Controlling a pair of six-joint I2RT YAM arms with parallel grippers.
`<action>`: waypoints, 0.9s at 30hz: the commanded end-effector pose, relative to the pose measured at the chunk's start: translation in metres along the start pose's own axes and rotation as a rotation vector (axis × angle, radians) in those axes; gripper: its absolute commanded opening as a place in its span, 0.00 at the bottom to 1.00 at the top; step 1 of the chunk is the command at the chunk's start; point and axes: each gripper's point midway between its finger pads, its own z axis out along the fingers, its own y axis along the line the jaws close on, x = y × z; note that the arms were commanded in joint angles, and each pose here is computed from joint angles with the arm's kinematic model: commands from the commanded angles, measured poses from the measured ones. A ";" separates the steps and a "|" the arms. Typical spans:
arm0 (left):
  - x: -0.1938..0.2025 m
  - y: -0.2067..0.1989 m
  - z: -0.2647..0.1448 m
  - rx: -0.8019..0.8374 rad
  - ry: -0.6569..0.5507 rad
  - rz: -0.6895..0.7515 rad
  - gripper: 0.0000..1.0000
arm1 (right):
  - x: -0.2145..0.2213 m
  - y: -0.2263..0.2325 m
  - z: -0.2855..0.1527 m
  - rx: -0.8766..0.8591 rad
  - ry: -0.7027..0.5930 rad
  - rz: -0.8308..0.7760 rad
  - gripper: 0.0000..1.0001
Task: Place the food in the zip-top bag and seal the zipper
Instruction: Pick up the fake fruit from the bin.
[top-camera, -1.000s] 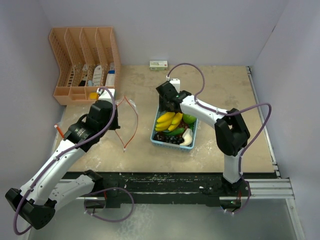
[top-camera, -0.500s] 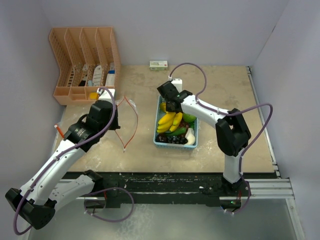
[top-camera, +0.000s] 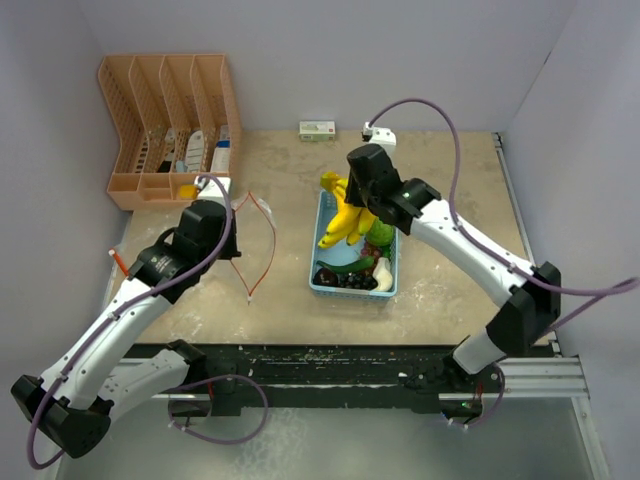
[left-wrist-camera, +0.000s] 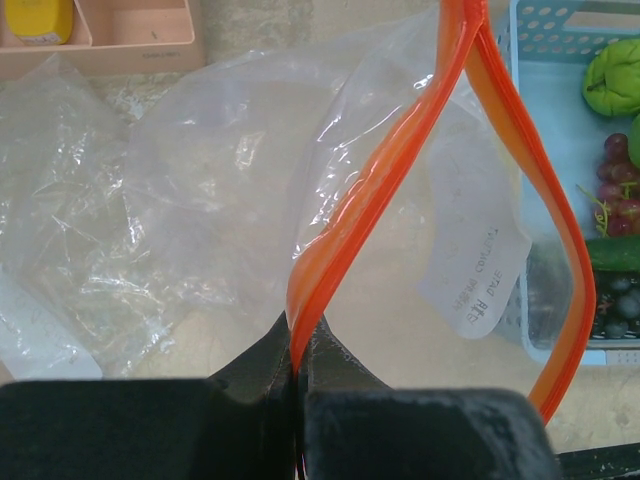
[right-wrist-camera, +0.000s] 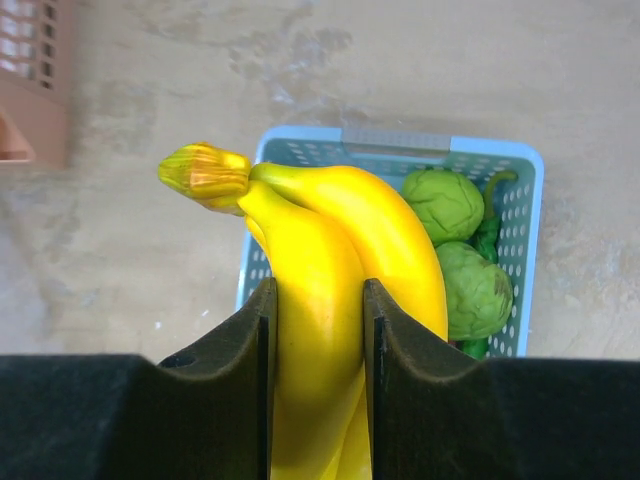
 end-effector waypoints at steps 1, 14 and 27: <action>-0.012 -0.007 0.006 0.014 -0.032 -0.025 0.00 | -0.020 0.018 -0.027 -0.175 -0.081 -0.025 0.00; -0.009 -0.032 0.047 0.048 0.010 -0.071 0.00 | -0.043 0.049 -0.145 -0.689 -0.254 -0.012 0.00; -0.015 -0.055 0.053 0.163 -0.026 -0.121 0.00 | -0.032 0.088 -0.155 -0.955 -0.230 0.201 0.00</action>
